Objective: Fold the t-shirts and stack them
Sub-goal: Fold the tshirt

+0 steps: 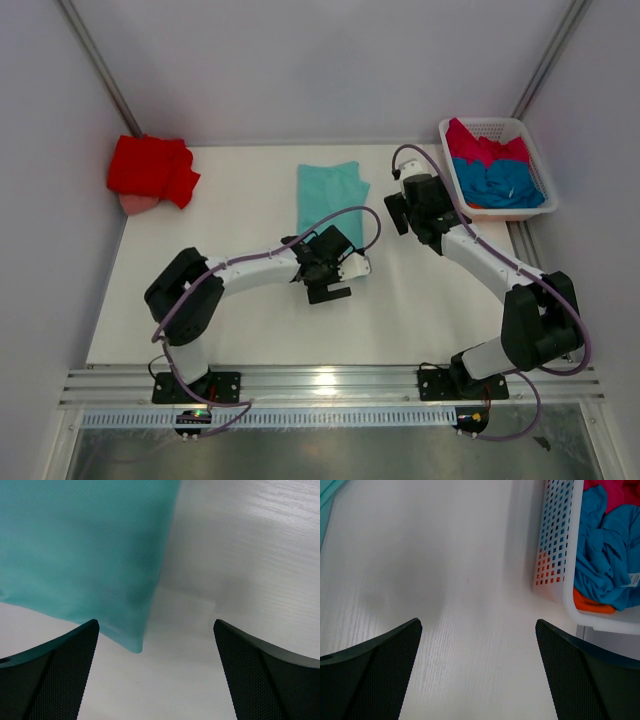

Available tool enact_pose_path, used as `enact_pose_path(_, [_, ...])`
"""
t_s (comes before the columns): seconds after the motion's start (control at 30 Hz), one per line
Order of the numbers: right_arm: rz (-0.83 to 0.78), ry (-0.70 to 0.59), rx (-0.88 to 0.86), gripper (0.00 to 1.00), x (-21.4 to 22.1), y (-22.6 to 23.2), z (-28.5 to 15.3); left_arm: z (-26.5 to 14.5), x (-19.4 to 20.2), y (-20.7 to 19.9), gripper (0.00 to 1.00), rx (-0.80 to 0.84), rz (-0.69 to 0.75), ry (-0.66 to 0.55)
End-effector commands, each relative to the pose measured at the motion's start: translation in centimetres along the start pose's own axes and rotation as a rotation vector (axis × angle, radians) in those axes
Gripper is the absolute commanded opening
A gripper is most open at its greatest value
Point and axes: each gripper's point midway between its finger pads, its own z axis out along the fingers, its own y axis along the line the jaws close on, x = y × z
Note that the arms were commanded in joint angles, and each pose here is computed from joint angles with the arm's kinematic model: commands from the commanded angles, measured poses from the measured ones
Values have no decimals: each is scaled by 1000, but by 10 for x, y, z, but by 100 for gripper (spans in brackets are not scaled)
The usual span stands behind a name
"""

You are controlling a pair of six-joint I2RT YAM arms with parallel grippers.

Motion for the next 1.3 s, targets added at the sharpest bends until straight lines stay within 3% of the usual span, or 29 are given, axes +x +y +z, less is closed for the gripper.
enact_pose_path(0.0, [29,-41,14,99,-12,-2,2,5,-16,19,99,-68,11,-43])
enact_pose_path(0.5, [33,-60,-9,99,-16,-1,-4,28,-34,29,99,-77,27,-42])
enact_pose_path(0.63, [35,-65,-11,99,-16,-1,-6,34,-37,30,95,-72,26,-37])
enact_pose_path(0.7, [34,-65,-12,99,-17,-1,-6,34,-39,30,85,-62,24,-38])
enact_pose_path(0.83, [33,-65,-11,99,-16,-1,-6,36,-40,23,46,-14,28,-24])
enact_pose_path(0.87, [34,-67,-14,99,-17,-1,-6,37,-39,22,24,-9,27,-15])
enact_pose_path(0.93, [33,-65,-14,99,-17,-1,-6,35,-39,23,0,-8,23,-8])
enact_pose_path(1.27, [38,-78,5,99,-20,-5,-8,1,-59,30,0,2,-19,-52])
